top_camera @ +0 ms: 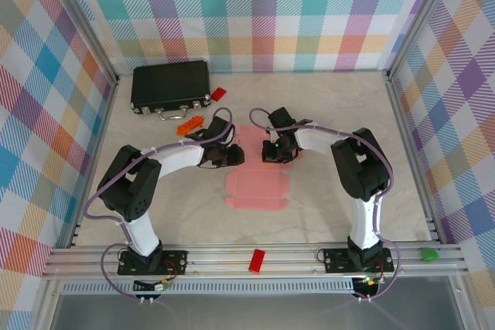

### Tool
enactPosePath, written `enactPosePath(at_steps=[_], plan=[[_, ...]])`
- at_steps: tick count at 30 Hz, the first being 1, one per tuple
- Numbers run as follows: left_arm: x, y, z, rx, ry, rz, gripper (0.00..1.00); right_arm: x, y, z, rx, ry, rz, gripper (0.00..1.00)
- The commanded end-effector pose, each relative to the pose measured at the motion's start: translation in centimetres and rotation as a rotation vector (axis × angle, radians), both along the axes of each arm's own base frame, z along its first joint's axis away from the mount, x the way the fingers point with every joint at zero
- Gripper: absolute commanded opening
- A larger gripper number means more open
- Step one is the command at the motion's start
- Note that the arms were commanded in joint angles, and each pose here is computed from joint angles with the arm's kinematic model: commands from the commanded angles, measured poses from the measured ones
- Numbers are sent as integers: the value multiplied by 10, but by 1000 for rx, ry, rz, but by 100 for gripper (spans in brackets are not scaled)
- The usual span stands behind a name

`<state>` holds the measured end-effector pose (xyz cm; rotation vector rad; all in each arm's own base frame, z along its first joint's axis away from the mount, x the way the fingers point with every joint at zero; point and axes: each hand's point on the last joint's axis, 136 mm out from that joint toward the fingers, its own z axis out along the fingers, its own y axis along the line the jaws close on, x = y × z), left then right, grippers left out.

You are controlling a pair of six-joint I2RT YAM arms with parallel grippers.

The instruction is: Fold the paper box

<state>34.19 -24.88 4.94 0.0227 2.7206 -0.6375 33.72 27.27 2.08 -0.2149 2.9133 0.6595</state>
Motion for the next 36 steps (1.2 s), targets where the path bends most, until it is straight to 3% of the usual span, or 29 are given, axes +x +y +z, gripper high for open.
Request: enactPosePath(at_steps=[1,12,20,30,33,36], plan=[[6,-20,8,-50,-16,-61,29,-10,-3,-20,-33,48,-2,7],[4,-27,0,-37,11,-76,31,-7,-1,-10,-21,28,-7,7],[11,-13,34,6,-90,-36,35,6,0,36,29,-79,-35,11],[3,-8,57,139,-139,-85,39,2,-44,66,-22,-165,-137,18],[0,-21,58,167,-145,-134,36,-5,-65,67,-62,-174,-178,19],[-2,-40,55,150,-138,-188,20,-13,-83,65,-63,-158,-222,20]])
